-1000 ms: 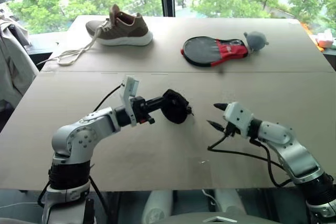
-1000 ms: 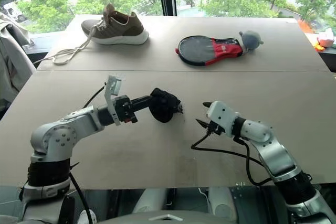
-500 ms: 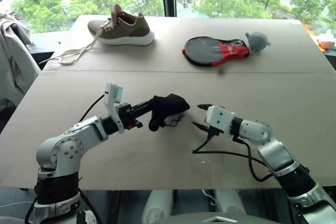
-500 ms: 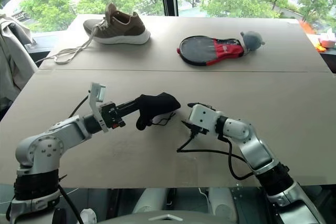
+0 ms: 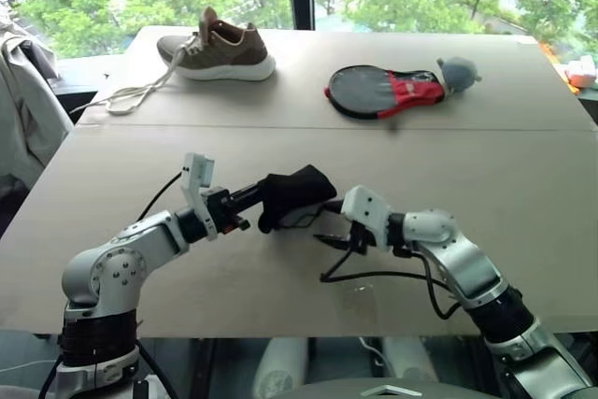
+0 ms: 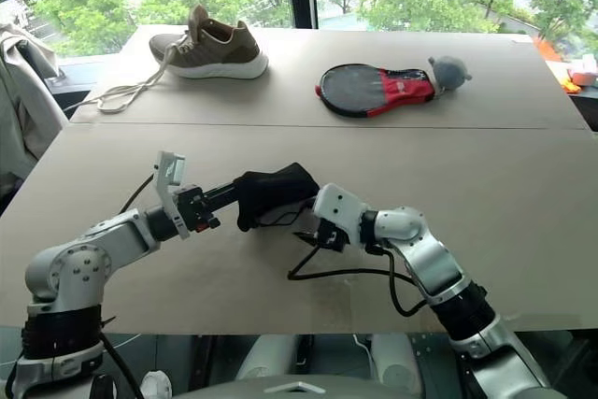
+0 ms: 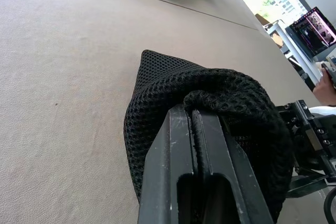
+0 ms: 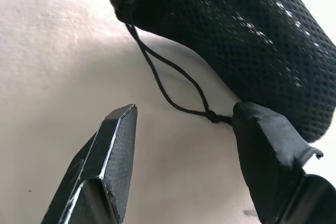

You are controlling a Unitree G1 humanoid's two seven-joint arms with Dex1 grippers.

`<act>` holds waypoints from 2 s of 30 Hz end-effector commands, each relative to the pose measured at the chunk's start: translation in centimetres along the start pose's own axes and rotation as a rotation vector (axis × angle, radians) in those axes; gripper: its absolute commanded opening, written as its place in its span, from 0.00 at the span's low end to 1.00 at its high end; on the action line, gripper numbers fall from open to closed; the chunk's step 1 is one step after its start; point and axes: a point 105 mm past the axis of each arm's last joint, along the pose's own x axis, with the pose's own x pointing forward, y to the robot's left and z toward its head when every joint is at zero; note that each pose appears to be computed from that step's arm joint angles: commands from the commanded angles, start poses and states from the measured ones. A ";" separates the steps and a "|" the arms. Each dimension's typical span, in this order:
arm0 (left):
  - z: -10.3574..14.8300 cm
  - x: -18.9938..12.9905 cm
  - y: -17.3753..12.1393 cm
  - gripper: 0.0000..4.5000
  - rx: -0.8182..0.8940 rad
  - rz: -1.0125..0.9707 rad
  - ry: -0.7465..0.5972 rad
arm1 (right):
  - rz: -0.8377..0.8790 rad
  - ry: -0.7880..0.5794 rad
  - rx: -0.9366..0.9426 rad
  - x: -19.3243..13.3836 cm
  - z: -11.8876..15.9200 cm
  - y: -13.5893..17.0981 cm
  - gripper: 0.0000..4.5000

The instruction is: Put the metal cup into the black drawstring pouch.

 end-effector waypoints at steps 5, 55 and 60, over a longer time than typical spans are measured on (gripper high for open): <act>0.2 0.3 -1.0 0.00 0.019 -0.038 -0.010 | 0.038 -0.012 -0.021 2.0 0.5 -0.9 0.65; 2.5 3.9 -3.7 0.00 0.038 -0.108 -0.077 | 0.054 -0.607 0.834 -5.5 8.0 -3.0 0.01; 4.5 5.2 -5.9 0.00 0.046 -0.160 -0.132 | 0.012 -0.790 0.989 -6.7 10.2 -5.2 0.01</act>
